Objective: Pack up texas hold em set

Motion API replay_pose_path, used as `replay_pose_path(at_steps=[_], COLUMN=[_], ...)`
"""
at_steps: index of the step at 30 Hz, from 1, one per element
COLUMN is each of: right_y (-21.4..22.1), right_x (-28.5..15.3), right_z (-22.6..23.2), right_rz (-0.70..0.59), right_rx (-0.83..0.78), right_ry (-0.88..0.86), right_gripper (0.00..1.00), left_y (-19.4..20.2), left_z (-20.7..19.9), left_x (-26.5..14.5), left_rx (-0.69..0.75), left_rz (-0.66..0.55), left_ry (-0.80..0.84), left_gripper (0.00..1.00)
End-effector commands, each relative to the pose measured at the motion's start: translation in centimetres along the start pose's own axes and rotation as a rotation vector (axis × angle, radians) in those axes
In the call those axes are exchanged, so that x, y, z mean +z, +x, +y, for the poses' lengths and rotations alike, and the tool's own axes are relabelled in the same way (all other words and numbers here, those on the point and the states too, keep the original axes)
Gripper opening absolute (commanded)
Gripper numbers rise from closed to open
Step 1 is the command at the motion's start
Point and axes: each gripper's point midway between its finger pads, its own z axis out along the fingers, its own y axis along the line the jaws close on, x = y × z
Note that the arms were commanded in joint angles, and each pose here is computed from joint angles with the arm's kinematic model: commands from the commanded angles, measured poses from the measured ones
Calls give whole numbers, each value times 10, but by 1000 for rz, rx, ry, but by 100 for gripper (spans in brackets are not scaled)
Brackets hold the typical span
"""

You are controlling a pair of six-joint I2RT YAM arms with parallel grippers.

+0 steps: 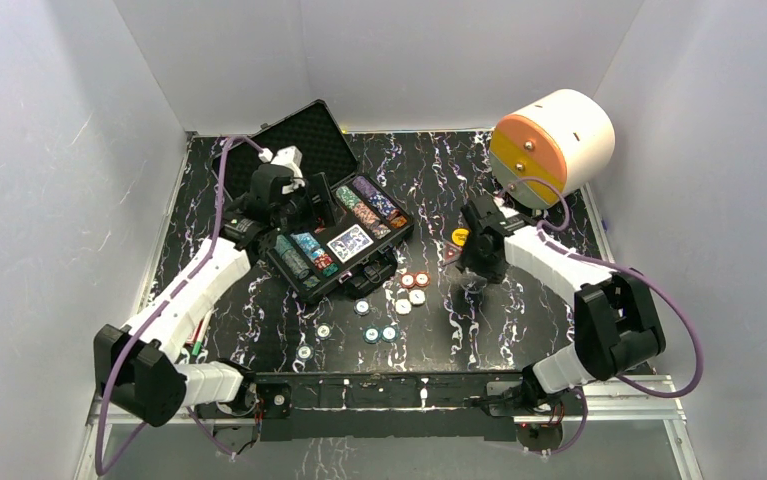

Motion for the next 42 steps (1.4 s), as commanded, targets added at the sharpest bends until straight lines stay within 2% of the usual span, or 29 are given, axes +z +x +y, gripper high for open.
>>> replay_pose_path(at_steps=[1,9,14,18,26,33,36,42], right_y=[-24,-16,0,6,3,7,8,8], right_x=[-57,-109,-109,-103,-85,-67,-60,-54], right_z=[67,181,239,273,306,312,314,318], right_rz=[-104,-158,-148,-155,-165,-153,-153,-157], right_rx=[-13,-99,-178,-208,-232,-254,-266,-298], right_ry=[-184,-396,-425,-432,-431,-399,-389,-381], right_gripper=[57,58,59,59,59,61,63,74], left_y=[-50,-85,-90,-89,-79,-74,-73,-72], left_z=[-2,13,20,25,29,30,30,30], left_x=[-42,-97,-119,-126,-124,-122,-121,-118], left_rx=[44,19,-4,-6,-14,-18,-19,-17], left_rz=[-189,-379,-448,-455,-421,-405,-403,-393], left_ry=[-53,-156,-178,-196,-205,-206,-207,-210], left_gripper=[81,85,88,89,89,90,90,90])
